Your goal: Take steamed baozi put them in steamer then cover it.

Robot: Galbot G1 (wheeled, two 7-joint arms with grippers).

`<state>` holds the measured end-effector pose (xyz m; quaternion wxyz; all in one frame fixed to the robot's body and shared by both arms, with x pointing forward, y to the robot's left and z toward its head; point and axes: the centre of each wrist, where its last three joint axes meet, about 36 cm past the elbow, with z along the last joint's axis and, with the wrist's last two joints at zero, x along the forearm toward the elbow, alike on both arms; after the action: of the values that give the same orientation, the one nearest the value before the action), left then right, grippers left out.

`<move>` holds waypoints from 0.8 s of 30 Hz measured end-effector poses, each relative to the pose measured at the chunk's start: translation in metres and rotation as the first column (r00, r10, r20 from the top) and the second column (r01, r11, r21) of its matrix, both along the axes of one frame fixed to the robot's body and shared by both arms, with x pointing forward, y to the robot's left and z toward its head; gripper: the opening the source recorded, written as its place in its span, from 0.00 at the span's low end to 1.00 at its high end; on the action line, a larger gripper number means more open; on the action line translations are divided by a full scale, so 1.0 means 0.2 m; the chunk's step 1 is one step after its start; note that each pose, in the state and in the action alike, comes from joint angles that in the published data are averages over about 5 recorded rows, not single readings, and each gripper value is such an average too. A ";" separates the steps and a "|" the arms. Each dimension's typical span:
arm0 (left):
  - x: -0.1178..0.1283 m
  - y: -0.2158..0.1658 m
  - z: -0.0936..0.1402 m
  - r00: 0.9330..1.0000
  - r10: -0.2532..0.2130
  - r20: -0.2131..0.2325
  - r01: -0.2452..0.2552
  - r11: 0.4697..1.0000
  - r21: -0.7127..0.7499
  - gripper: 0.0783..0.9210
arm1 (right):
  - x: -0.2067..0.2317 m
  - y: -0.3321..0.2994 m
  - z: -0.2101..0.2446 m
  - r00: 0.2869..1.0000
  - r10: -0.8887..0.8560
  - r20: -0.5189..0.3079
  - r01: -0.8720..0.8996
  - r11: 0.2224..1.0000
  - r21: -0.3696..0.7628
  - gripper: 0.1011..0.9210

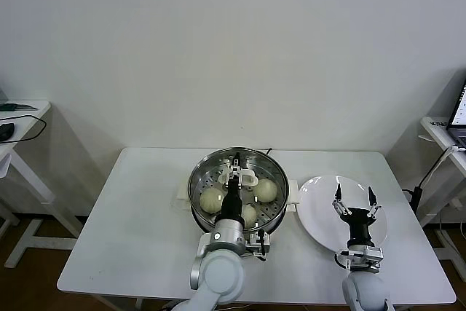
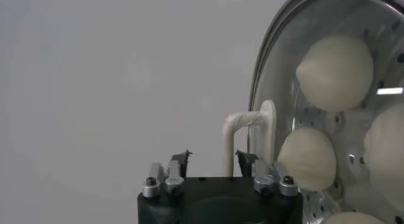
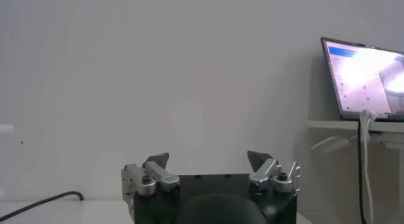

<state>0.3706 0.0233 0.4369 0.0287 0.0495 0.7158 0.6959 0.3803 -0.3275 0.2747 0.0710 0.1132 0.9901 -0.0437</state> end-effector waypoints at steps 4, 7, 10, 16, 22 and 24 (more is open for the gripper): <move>-0.04 0.02 0.02 1.000 -0.009 0.001 0.009 1.000 -0.016 0.71 | 0.00 0.00 0.00 1.000 0.003 0.000 -0.003 1.000 -0.002 0.88; -0.07 0.04 0.03 1.000 -0.016 0.002 0.016 0.999 -0.028 0.79 | 0.01 0.00 0.00 1.000 0.005 -0.002 -0.005 1.000 -0.009 0.88; -0.10 0.06 0.05 1.000 -0.020 0.003 0.020 0.999 -0.041 0.86 | 0.01 0.00 -0.01 1.000 0.006 -0.006 -0.006 1.000 -0.017 0.88; -0.17 0.14 0.11 1.000 -0.022 0.004 0.022 0.997 -0.075 0.88 | 0.03 0.01 0.02 1.000 0.009 -0.014 -0.009 1.000 -0.029 0.88; -0.23 0.24 0.17 1.000 -0.029 0.007 0.030 0.992 -0.121 0.88 | 0.05 0.02 0.06 1.000 0.011 -0.021 -0.012 0.999 -0.038 0.88; -0.23 0.28 0.20 0.999 -0.032 0.010 0.033 0.988 -0.149 0.88 | 0.05 0.02 0.07 1.000 0.010 -0.023 -0.011 0.999 -0.039 0.88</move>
<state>0.3240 0.0790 0.4763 0.0464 0.0561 0.7648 0.6402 0.3907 -0.3243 0.2882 0.0620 0.1062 0.9904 -0.0638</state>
